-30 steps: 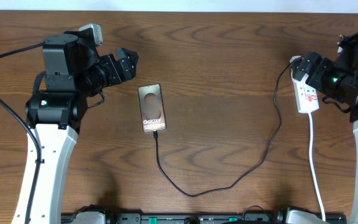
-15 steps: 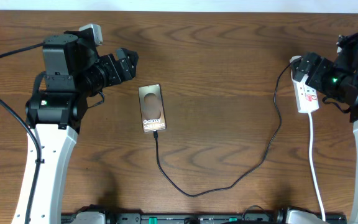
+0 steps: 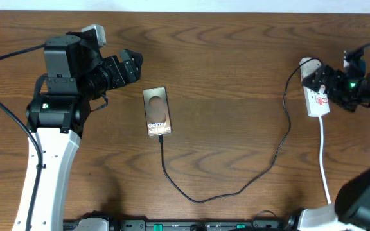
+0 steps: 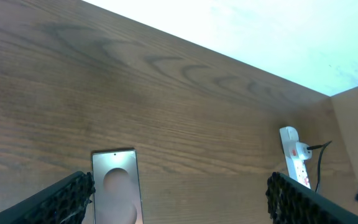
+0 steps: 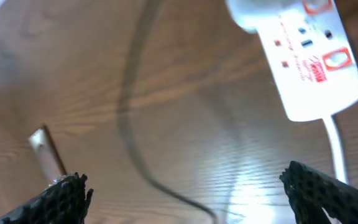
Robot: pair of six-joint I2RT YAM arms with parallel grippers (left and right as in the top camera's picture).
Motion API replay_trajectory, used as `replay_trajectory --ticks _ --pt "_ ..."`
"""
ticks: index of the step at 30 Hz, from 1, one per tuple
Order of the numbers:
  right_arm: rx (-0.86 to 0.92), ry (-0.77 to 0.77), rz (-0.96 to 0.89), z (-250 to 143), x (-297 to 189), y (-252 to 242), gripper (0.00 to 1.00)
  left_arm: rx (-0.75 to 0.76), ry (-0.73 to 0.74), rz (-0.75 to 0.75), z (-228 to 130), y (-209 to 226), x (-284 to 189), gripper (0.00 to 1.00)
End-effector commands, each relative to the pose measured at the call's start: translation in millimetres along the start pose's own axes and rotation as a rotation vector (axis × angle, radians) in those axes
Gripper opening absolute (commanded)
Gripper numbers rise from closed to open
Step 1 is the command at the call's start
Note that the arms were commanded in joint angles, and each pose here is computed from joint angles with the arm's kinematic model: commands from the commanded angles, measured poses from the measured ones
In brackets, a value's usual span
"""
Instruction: Plug charger to phone and switch on socket
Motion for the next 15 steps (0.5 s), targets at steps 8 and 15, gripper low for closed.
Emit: replay_trajectory --ticks 8,15 --pt "-0.163 -0.116 -0.168 45.2 15.9 -41.0 0.99 0.005 -0.006 0.016 0.2 2.1 -2.4 0.91" --pt "-0.198 -0.199 -0.204 71.1 33.8 -50.5 0.99 0.004 -0.005 0.016 0.1 2.1 -2.4 0.91"
Point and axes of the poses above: each gripper's point midway between its finger pads, its own x axis out along the fingers, its own y axis along the line the jaws close on, z = x × y, the point moved 7 cm from there along -x, back along the fingers, and after that the axes turned 15 degrees about x, right-handed, at the moved point
